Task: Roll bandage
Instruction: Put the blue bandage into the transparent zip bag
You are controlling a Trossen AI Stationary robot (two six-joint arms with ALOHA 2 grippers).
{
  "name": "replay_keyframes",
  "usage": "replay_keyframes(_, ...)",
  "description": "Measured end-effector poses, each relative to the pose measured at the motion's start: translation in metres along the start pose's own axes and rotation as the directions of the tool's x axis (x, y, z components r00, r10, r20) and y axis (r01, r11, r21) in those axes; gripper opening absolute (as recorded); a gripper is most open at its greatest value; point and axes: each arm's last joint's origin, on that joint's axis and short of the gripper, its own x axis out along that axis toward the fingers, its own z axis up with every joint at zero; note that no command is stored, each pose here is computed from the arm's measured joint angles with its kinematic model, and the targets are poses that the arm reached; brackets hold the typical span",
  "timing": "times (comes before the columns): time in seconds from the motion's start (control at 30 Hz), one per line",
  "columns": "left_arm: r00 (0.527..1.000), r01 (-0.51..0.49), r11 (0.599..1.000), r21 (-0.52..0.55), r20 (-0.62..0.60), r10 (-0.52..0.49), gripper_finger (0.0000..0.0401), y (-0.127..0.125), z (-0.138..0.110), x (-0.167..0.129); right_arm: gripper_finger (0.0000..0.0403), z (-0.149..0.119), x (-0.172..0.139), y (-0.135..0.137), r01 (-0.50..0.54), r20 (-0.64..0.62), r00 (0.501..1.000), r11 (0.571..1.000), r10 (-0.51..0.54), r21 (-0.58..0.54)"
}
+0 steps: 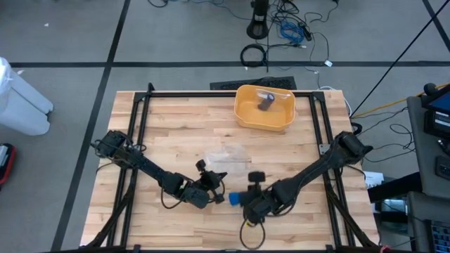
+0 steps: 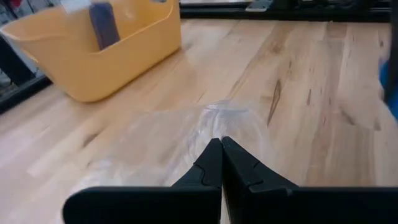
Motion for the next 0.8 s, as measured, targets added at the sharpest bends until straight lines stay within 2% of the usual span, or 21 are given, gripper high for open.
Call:
replay_keyframes(0.23, 1.0, 0.006, 0.999, -0.047, 0.009, -0.006, 0.0, -0.002, 0.004, 0.0, 0.0107, 0.006, 0.013, -0.034, 0.104, -0.085, 0.992, 0.983, -0.092, 0.154)
replay_keyframes(0.43, 0.999, 0.026, 0.995, -0.093, 0.033, -0.023, 0.0, -0.01, 0.016, -0.002, 0.0108, 0.008, 0.033, -0.05, 0.111, -0.154, 0.985, 0.972, -0.08, 0.208)
replay_keyframes(0.63, 0.998, 0.06, 0.989, -0.135, 0.042, -0.055, 0.0, -0.015, 0.021, -0.006, 0.0107, 0.004, 0.034, -0.068, 0.184, -0.243, 0.962, 0.949, -0.121, 0.257)
replay_keyframes(0.8, 0.996, 0.074, 0.981, -0.18, 0.069, -0.062, 0.0, -0.016, 0.027, -0.004, 0.0116, 0.011, 0.038, -0.08, 0.138, -0.238, 0.969, 0.938, -0.062, 0.317)
